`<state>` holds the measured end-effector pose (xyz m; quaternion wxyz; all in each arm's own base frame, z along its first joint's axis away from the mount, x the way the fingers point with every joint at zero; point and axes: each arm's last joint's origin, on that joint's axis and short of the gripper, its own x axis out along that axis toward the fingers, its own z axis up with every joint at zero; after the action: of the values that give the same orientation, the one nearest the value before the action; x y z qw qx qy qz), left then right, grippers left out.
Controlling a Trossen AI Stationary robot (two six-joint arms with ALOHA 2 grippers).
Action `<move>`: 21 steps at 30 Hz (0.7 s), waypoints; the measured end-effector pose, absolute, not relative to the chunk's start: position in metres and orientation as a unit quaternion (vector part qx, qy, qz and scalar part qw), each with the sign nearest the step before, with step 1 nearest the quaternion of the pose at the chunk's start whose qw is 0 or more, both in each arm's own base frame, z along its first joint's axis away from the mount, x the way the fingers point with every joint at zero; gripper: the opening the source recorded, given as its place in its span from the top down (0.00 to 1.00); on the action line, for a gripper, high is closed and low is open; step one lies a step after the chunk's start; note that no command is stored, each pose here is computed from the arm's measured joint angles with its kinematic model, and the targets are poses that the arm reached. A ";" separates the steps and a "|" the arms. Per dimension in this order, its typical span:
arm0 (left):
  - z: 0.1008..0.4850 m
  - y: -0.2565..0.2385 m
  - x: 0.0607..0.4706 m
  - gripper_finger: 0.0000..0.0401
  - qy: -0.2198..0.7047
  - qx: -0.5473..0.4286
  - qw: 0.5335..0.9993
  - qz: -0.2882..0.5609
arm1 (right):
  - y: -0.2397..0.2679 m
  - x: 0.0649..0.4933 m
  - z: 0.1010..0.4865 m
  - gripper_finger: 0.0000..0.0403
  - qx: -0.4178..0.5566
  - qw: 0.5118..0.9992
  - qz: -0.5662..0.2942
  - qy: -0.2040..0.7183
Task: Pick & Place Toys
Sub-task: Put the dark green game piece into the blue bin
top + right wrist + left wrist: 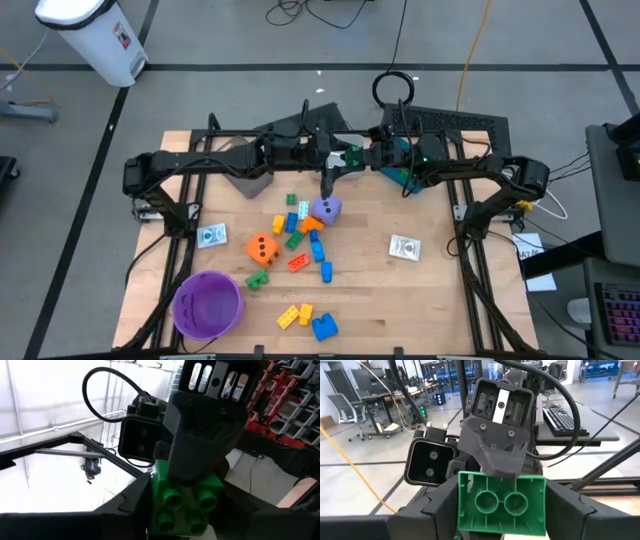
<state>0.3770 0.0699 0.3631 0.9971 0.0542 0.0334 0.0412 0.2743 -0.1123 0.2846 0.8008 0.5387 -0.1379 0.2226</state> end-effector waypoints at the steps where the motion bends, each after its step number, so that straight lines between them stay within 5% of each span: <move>1: 0.364 0.070 0.377 0.39 0.029 0.052 0.997 0.042 | -0.112 0.274 0.285 0.63 0.535 0.803 0.222 -0.139; 12: 0.416 0.076 0.371 0.21 -0.018 0.036 0.997 0.067 | -0.126 0.259 0.296 0.65 0.508 0.817 0.214 -0.169; 21: 0.463 0.089 0.345 0.23 -0.021 0.054 0.994 0.095 | -0.145 0.219 0.314 0.65 0.451 0.879 0.122 -0.092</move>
<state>0.3451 0.0892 0.4626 0.9938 0.0537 -0.0210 0.0951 0.2189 -0.1446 0.3141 0.8794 0.4508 -0.0920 0.1219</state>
